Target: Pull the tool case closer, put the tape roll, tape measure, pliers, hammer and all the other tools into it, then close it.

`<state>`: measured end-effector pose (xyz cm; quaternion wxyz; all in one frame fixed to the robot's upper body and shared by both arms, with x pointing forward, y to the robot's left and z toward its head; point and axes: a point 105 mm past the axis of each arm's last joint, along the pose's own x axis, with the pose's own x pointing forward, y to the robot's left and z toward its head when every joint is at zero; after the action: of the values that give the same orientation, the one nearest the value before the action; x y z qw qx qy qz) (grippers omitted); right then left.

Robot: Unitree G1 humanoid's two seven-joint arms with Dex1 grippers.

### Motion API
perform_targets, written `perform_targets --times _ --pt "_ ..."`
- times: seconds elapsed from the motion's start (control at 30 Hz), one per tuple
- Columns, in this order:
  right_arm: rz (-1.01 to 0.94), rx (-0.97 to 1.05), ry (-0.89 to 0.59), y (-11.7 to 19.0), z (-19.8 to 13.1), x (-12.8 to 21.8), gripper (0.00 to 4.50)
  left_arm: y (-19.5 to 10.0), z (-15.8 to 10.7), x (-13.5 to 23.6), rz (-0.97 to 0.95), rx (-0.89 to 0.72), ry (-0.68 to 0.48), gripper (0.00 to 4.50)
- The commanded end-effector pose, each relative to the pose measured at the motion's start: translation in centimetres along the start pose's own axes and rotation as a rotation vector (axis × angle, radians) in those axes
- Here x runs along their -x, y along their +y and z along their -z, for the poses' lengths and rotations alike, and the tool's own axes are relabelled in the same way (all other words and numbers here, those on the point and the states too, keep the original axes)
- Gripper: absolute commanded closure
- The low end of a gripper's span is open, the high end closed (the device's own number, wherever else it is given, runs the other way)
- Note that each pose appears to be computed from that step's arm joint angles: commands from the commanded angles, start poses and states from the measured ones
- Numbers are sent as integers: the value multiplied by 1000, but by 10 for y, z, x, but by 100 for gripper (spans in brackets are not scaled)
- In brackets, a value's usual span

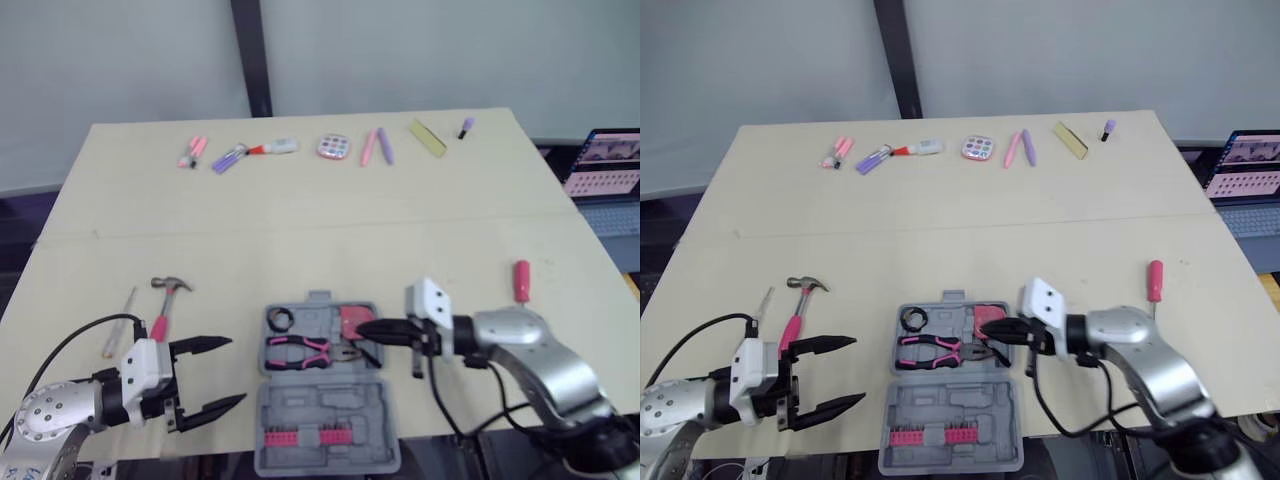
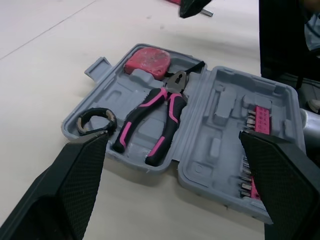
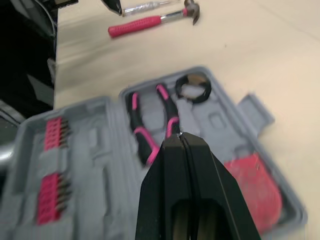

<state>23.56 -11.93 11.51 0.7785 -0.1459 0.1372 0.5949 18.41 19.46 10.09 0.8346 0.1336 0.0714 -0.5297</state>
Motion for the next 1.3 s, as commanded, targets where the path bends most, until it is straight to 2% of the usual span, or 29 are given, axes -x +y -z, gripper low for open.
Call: perform_targets --times 0.03,0.27,0.47,0.63,0.83,0.87,0.9,0.93,0.97,1.13,1.17,1.3 --pt "-24 -61 27 16 2 26 361 -6 -3 7 5 -22 -8 0" --pt "32 -161 106 30 31 53 8 -11 13 26 -58 2 25 0" --pt "77 -200 107 32 50 59 2 -10 24 35 -149 -10 49 0" --pt "89 -201 126 30 56 61 2 -12 26 35 -145 28 71 0" --pt "179 -174 196 14 67 57 2 -6 20 22 -113 77 79 0" --pt "179 -176 200 13 68 55 26 -5 19 19 -103 78 81 54" --pt "177 -173 197 12 68 53 53 -4 19 17 -90 75 86 79" --pt "175 -171 195 11 68 50 83 -2 18 14 -81 75 87 127" --pt "172 -169 194 10 68 48 126 -1 18 13 -76 75 88 174" --pt "168 -175 183 8 68 39 391 1 21 9 -45 77 116 441" --pt "162 -183 182 9 68 37 448 2 22 8 -43 78 119 450" --pt "140 -199 201 10 72 29 448 4 28 3 -36 78 135 450"
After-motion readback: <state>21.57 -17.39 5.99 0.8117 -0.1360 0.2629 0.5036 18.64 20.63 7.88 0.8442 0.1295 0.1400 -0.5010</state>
